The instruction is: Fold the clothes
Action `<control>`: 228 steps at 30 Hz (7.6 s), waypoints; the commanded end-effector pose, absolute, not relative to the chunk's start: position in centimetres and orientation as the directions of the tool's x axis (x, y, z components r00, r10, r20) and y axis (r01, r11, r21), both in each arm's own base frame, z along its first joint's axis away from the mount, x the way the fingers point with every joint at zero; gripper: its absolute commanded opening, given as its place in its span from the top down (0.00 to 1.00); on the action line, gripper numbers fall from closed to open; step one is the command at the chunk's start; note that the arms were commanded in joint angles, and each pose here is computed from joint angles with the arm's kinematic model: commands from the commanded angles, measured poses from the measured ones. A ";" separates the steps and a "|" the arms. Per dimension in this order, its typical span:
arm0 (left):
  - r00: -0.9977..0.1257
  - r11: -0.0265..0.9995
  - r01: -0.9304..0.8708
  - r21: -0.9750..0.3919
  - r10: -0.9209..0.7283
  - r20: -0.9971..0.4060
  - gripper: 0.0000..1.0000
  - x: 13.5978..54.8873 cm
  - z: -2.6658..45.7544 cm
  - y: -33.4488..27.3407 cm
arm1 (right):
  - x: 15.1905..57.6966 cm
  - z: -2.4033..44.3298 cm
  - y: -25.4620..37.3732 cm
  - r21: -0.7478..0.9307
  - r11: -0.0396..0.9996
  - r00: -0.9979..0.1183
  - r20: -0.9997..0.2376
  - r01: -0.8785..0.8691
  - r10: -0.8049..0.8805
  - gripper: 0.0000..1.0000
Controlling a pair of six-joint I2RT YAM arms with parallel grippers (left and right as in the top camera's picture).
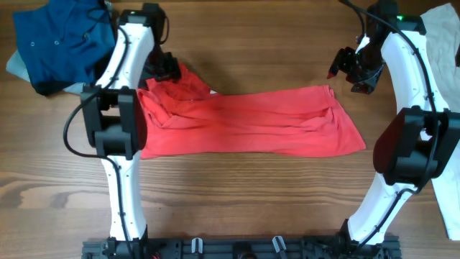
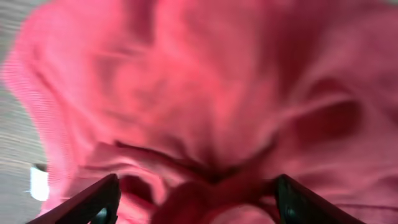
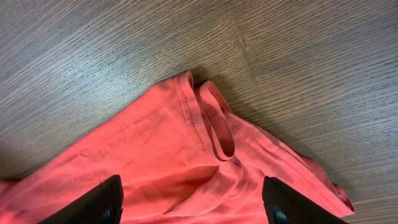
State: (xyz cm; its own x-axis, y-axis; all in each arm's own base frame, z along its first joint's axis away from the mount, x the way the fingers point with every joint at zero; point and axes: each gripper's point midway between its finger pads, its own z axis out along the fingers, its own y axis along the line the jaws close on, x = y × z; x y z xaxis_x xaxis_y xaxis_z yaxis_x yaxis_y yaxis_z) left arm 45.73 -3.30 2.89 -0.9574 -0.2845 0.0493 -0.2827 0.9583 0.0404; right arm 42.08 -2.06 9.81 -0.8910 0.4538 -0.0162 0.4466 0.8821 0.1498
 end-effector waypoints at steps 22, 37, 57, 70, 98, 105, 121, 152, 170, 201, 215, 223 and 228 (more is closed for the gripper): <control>-0.875 0.915 -0.375 0.148 -0.402 0.269 0.96 38.2 7.9 1.7 | 41.3 10.3 -1.5 0.155 0.892 -0.902 0.000 0.426 0.431 0.30; -0.883 0.906 -0.412 0.094 -0.422 0.207 0.83 36.4 12.3 0.9 | 40.8 10.2 -0.9 0.147 0.892 -0.903 0.022 0.428 0.430 0.30; -0.852 0.910 -0.394 0.126 -0.414 0.320 0.39 33.2 4.7 0.1 | 45.1 6.8 1.6 0.200 0.949 -0.947 -0.162 0.244 0.278 0.38; -0.860 0.910 -0.397 0.117 -0.414 0.300 0.35 33.8 4.5 0.1 | 43.9 2.8 1.8 0.179 0.960 -0.971 -0.061 0.216 0.230 0.39; -0.862 0.910 -0.399 0.114 -0.414 0.291 0.39 34.0 4.4 0.1 | 40.4 6.6 0.4 0.076 0.886 -0.889 0.005 0.457 0.458 0.96; -0.862 0.910 -0.399 0.114 -0.414 0.291 0.41 34.0 4.4 0.1 | 37.6 11.4 -0.6 0.029 0.883 -0.882 -0.028 0.469 0.470 0.95; -0.856 0.911 -0.375 0.171 -0.411 0.314 0.39 32.9 4.8 0.9 | 30.8 5.5 -2.4 -0.117 0.857 -0.842 0.160 0.502 0.515 0.00; -0.937 0.963 -0.262 -0.068 -0.237 0.256 0.96 34.1 0.6 -5.2 | 34.2 1.4 2.7 0.232 0.924 -0.953 0.062 0.303 0.297 0.94; -0.764 0.830 -0.557 0.022 -0.522 0.378 0.76 29.3 -2.2 1.9 | 34.3 0.0 0.9 0.125 0.881 -0.889 0.070 0.457 0.452 0.95; -0.803 0.829 -0.559 -0.007 -0.539 0.253 0.87 31.8 1.2 2.7 | 33.5 -3.3 6.9 0.177 0.928 -0.942 0.139 0.327 0.306 0.96; -0.906 0.881 -0.415 -0.226 -0.376 0.196 0.76 34.9 1.3 -1.6 | 31.6 -3.6 -4.6 -0.047 0.793 -0.783 0.135 0.607 0.607 0.96; -0.941 0.912 -0.333 -0.240 -0.306 0.143 0.80 36.4 3.1 -4.3 | 31.8 -0.7 -6.0 -0.017 0.782 -0.776 0.110 0.624 0.621 0.96; -0.945 0.909 -0.327 -0.257 -0.313 0.092 0.78 37.5 8.4 -4.2 | 33.4 6.5 -6.8 0.153 0.760 -0.766 -0.029 0.631 0.642 0.66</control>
